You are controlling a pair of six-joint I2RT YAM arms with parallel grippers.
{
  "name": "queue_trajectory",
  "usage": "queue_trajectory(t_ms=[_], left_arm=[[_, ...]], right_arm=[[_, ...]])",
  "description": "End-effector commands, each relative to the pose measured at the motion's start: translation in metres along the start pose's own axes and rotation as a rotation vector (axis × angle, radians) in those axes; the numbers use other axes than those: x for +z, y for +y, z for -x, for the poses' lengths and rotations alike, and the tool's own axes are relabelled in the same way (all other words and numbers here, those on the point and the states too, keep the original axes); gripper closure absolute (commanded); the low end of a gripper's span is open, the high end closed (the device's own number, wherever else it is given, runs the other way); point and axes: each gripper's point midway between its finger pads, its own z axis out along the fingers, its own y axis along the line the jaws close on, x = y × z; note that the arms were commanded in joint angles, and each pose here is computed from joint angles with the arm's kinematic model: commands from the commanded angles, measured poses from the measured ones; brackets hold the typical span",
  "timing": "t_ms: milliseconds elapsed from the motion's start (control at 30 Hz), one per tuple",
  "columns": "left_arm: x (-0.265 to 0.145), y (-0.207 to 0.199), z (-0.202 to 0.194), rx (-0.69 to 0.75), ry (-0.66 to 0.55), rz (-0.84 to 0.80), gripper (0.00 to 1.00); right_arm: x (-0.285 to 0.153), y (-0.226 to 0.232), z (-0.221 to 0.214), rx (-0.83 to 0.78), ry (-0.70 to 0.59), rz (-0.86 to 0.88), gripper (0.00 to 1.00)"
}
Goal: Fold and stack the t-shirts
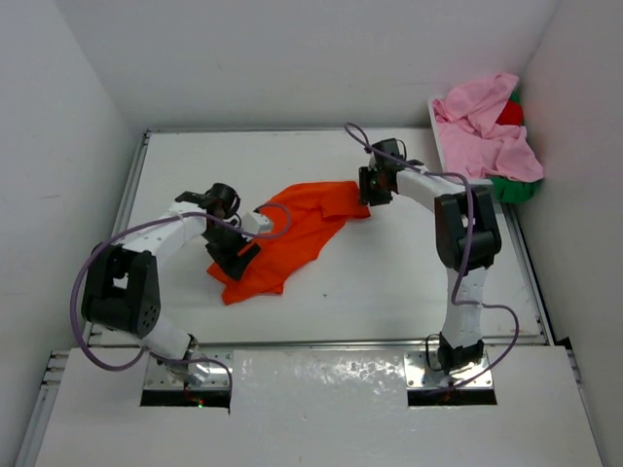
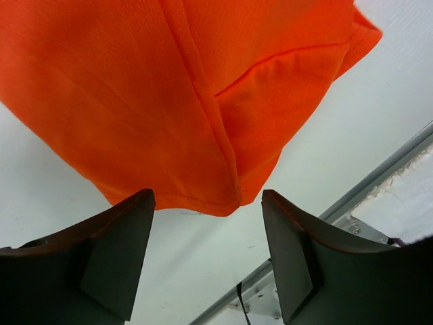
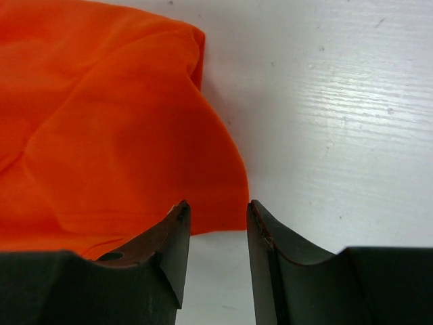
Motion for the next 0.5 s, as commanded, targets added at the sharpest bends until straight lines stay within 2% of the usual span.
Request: queue_trajectory(t_ms=[0, 100, 200, 233, 300, 333, 367, 400, 467], left_arm=[[0.005, 0.005, 0.000, -0.008, 0.012, 0.029, 0.36], [0.012, 0.010, -0.003, -0.024, 0.031, 0.050, 0.36], [0.019, 0.004, -0.005, -0.029, 0.052, 0.016, 0.41], [0.021, 0.002, -0.007, -0.029, 0.053, 0.008, 0.46], [0.022, 0.001, -0.007, -0.025, 0.048, 0.002, 0.61], [0.023, 0.001, -0.007, -0.028, 0.048, 0.004, 0.85], [0.023, 0.002, -0.007, -0.029, 0.046, 0.005, 0.94], [0.021, 0.002, -0.005, -0.031, 0.044, 0.009, 1.00], [0.019, 0.001, -0.003, -0.031, 0.038, 0.004, 1.00]], right_arm=[[0.017, -0.003, 0.005, -0.026, -0.008, -0.004, 0.63], [0.027, -0.007, -0.004, -0.024, 0.018, -0.010, 0.62], [0.030, -0.009, -0.019, -0.023, 0.050, -0.012, 0.55], [0.028, -0.009, -0.019, -0.030, 0.047, -0.011, 0.52], [0.028, -0.012, -0.027, -0.042, 0.064, -0.022, 0.52], [0.029, -0.016, -0.029, -0.045, 0.072, -0.036, 0.52], [0.029, -0.019, -0.032, -0.050, 0.082, -0.050, 0.52], [0.028, -0.020, -0.034, -0.054, 0.093, -0.051, 0.52], [0.031, -0.013, -0.040, -0.039, 0.113, -0.015, 0.53]])
